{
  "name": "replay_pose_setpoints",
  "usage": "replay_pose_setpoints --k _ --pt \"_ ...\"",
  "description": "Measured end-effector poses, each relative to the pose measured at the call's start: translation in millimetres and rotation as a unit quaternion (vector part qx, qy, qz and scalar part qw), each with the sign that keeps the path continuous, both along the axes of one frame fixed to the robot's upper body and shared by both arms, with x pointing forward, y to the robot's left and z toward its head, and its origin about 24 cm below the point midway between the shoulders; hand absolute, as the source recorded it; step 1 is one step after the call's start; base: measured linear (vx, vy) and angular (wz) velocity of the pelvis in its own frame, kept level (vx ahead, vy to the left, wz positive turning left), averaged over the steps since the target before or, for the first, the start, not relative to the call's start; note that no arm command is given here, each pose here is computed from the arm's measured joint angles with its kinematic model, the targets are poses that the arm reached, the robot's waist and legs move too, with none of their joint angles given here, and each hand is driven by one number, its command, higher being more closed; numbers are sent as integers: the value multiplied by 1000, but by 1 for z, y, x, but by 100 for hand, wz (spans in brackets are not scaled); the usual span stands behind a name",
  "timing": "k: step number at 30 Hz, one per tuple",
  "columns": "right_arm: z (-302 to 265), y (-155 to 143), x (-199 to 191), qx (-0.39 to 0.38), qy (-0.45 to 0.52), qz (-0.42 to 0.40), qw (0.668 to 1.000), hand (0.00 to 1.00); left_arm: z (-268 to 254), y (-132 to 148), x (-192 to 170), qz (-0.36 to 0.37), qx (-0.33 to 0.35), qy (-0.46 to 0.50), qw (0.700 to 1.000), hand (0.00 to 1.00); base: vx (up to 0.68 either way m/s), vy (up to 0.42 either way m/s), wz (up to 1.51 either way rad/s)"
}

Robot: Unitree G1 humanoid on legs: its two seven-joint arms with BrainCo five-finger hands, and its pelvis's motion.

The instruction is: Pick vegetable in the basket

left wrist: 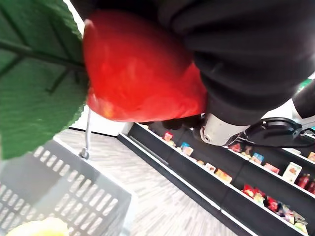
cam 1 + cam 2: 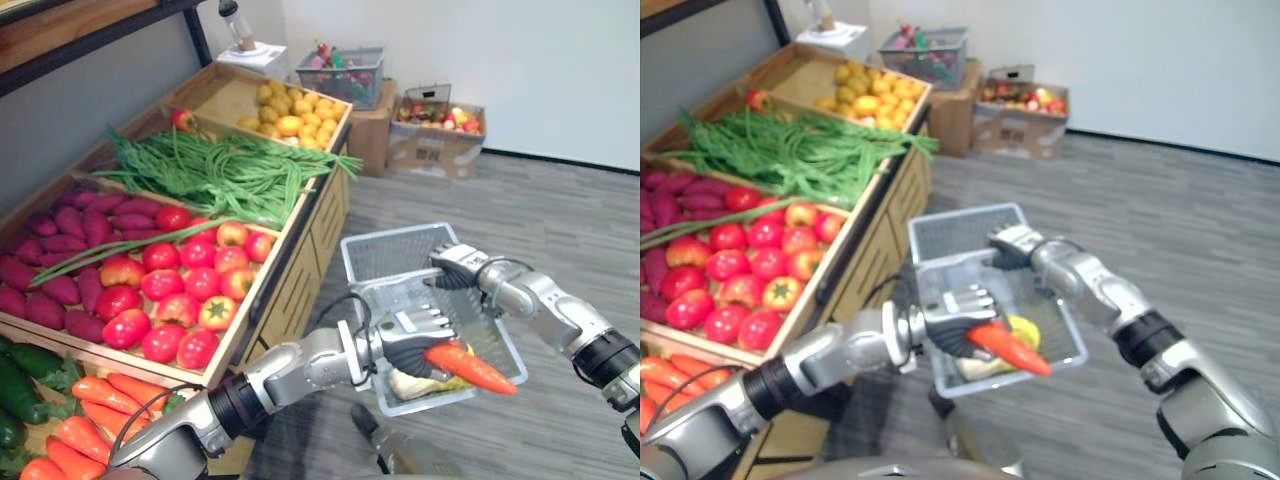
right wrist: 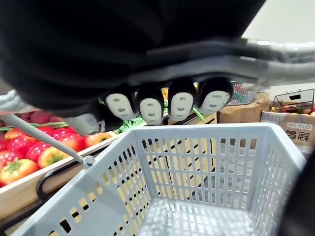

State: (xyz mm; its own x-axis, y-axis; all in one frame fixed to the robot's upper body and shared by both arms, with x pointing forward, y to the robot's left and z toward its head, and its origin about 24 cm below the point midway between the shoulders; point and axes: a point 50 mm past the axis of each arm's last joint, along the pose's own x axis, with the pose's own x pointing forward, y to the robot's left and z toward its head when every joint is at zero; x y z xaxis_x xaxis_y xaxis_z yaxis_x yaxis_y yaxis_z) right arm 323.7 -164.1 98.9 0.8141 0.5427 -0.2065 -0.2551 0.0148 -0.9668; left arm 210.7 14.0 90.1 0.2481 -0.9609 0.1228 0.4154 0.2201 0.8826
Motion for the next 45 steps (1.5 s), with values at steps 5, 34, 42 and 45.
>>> replay_pose_setpoints --k 5,34,42,45 --pt "9 6 12 23 -15 -17 999 100 2 -10 -4 -10 -15 4 1000 100 29 -41 3" --pt "30 34 24 82 -24 -15 996 100 -82 5 65 277 105 89 951 100 26 -21 -2" --pt "34 38 26 73 -19 -6 997 100 -87 23 83 337 126 95 928 0 47 -31 -4" --pt "35 38 27 72 -18 -6 997 100 -85 26 86 351 119 97 924 0 38 -33 1"
